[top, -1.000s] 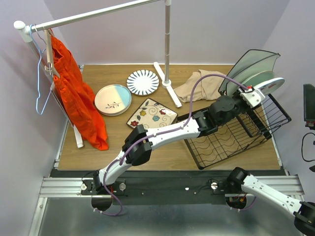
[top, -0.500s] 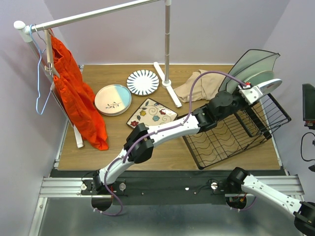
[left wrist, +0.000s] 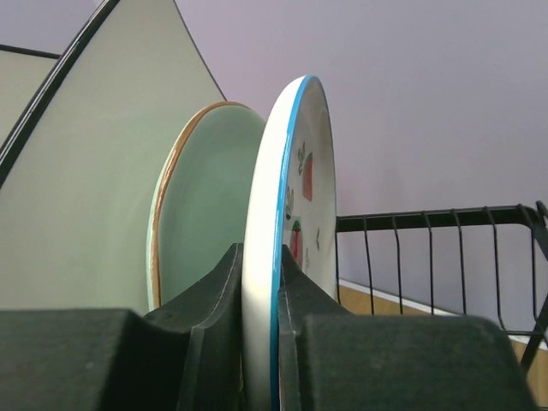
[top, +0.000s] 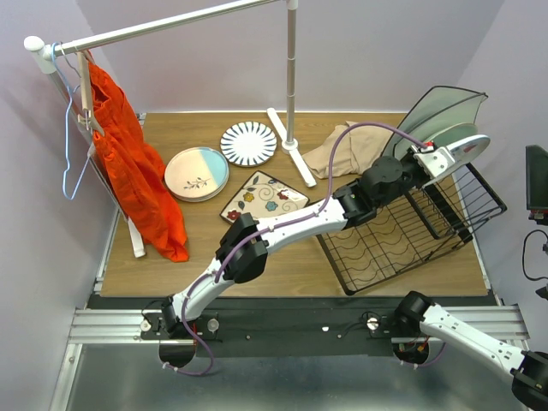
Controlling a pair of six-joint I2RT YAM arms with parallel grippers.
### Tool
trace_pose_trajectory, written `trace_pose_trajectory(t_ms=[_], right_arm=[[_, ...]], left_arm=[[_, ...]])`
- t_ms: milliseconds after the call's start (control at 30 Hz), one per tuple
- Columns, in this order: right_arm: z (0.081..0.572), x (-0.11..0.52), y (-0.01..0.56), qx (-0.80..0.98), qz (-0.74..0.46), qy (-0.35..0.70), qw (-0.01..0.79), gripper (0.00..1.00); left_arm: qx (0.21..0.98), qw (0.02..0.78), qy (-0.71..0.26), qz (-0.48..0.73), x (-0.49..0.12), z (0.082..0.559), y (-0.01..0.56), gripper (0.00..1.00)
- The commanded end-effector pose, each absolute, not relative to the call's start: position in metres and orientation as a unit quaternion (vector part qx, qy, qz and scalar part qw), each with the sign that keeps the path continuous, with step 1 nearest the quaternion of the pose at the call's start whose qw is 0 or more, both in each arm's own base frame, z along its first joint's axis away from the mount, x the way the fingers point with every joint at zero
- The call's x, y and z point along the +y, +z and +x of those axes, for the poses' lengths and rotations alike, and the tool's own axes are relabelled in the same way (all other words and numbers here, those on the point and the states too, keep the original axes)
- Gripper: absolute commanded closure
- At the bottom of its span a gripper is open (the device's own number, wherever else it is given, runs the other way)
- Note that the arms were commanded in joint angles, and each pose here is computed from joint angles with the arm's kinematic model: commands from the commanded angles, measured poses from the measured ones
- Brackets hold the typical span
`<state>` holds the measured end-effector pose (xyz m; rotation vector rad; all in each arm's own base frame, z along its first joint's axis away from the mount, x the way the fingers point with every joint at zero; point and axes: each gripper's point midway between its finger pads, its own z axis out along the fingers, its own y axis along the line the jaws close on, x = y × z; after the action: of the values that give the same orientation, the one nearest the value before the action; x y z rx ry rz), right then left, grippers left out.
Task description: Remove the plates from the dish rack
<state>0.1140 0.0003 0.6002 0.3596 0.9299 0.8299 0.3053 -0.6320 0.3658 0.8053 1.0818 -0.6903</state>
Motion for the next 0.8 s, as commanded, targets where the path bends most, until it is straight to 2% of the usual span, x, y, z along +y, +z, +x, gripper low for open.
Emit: trace_pose_trajectory(t_ms=[0, 100, 300, 767], right_arm=[[0.116, -0.001, 0.599, 0.432, 0.169, 0.379, 0.801, 0.05], [0.115, -0.003, 0.598, 0.432, 0.171, 0.377, 0.801, 0.05], [0.116, -0.003, 0.598, 0.432, 0.172, 0.375, 0.802, 0.05], [0.109, 0.002, 0.608, 0.421, 0.131, 0.37, 0.818, 0.02]], left_arm=[[0.476, 0.728, -0.324, 0.372, -0.637, 0.284, 0.371, 0.86], [0.472, 0.743, -0.298, 0.369, -0.634, 0.284, 0.375, 1.0], [0.457, 0.766, -0.27, 0.361, -0.633, 0.271, 0.392, 1.0], [0.417, 0.794, -0.309, 0.315, -0.613, 0.251, 0.463, 1.0]])
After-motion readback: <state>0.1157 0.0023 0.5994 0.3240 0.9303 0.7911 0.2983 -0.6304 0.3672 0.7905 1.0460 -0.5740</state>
